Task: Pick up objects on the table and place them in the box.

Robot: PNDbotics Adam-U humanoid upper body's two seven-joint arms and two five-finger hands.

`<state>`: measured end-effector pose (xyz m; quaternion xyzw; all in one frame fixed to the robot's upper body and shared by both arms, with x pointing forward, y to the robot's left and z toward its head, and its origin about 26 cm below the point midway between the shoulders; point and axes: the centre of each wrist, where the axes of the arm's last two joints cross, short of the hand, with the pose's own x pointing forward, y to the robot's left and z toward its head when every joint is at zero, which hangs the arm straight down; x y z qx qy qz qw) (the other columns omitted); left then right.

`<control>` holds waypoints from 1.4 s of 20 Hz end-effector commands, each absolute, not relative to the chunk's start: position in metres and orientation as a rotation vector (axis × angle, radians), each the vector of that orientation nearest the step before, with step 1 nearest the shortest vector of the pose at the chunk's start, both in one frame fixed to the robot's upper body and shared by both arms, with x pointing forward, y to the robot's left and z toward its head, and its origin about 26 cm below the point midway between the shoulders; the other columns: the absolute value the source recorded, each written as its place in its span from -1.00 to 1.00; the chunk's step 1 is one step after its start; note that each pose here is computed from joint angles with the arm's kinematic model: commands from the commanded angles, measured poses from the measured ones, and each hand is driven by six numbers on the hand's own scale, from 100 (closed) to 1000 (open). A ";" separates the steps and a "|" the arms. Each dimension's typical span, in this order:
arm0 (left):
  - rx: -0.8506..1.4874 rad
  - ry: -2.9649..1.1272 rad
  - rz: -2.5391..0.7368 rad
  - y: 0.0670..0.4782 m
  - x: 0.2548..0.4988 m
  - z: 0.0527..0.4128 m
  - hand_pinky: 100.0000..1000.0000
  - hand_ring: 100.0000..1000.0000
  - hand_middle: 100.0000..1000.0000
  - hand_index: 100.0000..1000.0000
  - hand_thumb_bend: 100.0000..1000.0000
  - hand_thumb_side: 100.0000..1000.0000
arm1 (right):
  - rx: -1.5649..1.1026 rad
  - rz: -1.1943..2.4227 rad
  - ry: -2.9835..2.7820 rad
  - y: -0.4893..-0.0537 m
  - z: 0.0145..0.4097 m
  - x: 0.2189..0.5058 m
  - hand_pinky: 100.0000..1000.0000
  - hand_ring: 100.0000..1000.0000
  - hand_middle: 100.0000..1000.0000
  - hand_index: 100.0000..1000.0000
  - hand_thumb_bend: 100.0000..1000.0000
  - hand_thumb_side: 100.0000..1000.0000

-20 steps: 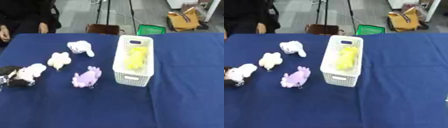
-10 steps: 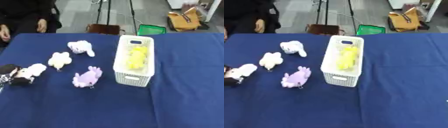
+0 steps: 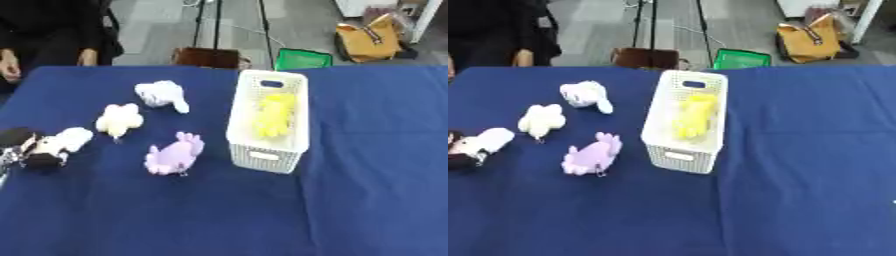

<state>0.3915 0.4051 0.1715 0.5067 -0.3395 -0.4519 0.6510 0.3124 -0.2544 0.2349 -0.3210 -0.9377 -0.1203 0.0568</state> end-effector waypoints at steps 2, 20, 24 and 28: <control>1.222 -0.751 -1.027 0.410 0.391 0.186 0.01 0.21 0.17 0.32 -0.98 0.27 | -0.972 -0.384 -2.871 -0.255 0.242 0.310 0.62 0.71 0.31 0.44 -1.00 0.89; 1.376 -0.767 -1.050 0.398 0.385 0.218 -0.22 -0.06 -0.04 0.10 -1.00 0.16 | -0.975 -0.385 -2.868 -0.256 0.241 0.309 0.62 0.71 0.31 0.44 -1.00 0.87; 1.380 -0.797 -1.052 0.396 0.383 0.232 -0.23 -0.07 -0.05 0.10 -1.00 0.16 | -0.979 -0.381 -2.865 -0.257 0.241 0.309 0.62 0.71 0.31 0.44 -1.00 0.87; 1.384 -0.811 -1.059 0.395 0.381 0.245 -0.23 -0.07 -0.05 0.10 -1.00 0.16 | -0.982 -0.378 -2.864 -0.257 0.240 0.309 0.62 0.71 0.31 0.44 -1.00 0.87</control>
